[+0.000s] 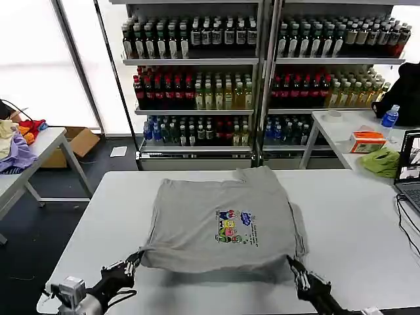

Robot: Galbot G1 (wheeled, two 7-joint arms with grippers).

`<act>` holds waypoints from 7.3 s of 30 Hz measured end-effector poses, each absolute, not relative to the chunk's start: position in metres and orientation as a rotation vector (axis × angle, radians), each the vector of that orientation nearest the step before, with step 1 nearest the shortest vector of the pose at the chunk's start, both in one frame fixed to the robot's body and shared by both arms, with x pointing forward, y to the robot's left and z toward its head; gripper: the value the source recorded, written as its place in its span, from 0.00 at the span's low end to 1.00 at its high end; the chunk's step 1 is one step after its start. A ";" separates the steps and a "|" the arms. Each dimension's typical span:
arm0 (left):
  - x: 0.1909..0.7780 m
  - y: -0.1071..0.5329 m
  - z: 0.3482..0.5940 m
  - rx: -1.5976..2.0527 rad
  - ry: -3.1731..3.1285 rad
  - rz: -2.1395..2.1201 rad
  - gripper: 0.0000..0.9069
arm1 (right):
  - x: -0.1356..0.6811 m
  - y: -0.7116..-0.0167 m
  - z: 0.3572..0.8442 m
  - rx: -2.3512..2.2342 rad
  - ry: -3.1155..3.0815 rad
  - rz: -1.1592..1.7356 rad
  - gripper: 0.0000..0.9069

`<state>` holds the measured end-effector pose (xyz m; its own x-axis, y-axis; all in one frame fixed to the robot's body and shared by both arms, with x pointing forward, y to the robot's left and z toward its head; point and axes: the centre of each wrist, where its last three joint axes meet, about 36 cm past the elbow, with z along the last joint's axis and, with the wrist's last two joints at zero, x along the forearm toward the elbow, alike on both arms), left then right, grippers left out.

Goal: Fold and organize the clothes.

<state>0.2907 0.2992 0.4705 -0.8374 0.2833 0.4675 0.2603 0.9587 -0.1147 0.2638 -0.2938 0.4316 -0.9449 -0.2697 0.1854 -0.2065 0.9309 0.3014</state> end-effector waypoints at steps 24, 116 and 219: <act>0.429 0.299 0.441 -0.429 -2.621 0.083 1.00 | 0.389 -0.272 0.401 0.348 -2.919 -0.223 1.00; 0.218 0.309 0.461 -0.216 -2.416 -0.052 1.00 | 0.236 -0.297 0.447 0.329 -2.473 -0.021 1.00; 0.472 0.378 0.459 -0.621 -2.541 -0.005 0.01 | 0.528 -0.299 0.461 0.554 -2.654 -0.327 0.00</act>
